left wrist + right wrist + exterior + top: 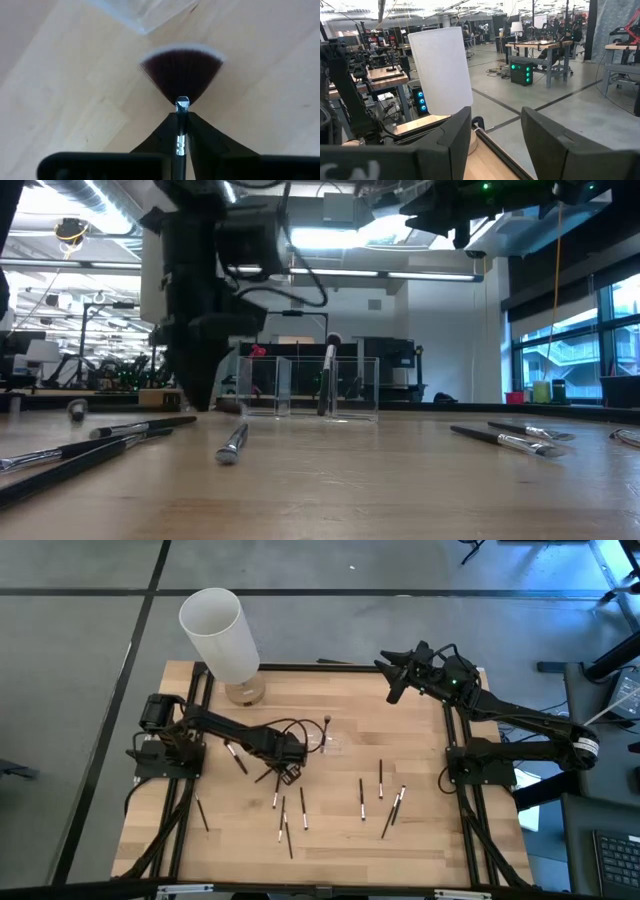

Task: Put items in baskets/containers
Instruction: Put the black highlighter brush into the transparent organizer, then put the black powder brush into the transparent organizer, then put the black eyeshadow brush into the transparent organizer

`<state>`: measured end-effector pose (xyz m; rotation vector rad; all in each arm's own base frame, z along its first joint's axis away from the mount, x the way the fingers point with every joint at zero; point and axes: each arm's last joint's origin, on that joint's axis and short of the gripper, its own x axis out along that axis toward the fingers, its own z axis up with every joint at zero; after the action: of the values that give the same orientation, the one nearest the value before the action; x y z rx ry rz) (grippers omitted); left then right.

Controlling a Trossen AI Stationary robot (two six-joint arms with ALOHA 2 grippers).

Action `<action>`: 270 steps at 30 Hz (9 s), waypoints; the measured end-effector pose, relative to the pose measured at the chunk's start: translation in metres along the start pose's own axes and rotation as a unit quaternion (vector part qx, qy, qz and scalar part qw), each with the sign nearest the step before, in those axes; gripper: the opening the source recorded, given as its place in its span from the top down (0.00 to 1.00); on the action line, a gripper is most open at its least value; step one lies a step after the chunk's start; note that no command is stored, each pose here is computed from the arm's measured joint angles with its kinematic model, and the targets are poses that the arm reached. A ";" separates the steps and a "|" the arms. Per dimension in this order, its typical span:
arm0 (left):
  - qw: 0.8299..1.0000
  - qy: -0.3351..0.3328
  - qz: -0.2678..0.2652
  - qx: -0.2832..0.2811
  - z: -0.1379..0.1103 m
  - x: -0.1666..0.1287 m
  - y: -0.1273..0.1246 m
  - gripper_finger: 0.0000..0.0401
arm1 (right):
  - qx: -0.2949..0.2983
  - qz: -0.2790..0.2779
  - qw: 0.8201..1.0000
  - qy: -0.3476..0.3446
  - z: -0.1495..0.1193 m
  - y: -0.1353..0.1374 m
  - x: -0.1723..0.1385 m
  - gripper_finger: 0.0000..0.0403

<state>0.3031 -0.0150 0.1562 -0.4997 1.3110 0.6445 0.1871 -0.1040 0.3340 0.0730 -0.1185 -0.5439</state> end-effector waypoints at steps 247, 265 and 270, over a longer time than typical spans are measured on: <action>0.825 -0.543 0.010 -0.159 0.046 -0.011 -0.023 0.65 | 0.027 0.045 0.990 0.128 0.002 0.000 -0.071 0.57; 0.852 -0.517 -0.087 -0.016 -0.020 -0.115 -0.017 0.64 | 0.050 0.090 0.974 0.203 -0.014 0.006 -0.063 0.57; 0.869 -0.487 -0.069 0.057 -0.033 -0.095 -0.035 0.67 | 0.083 0.130 0.955 0.252 -0.028 0.021 -0.059 0.57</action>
<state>0.2912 -0.0768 0.2417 -0.1104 0.3387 0.5710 0.1517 -0.0543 0.3026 0.3533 0.3222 -0.2378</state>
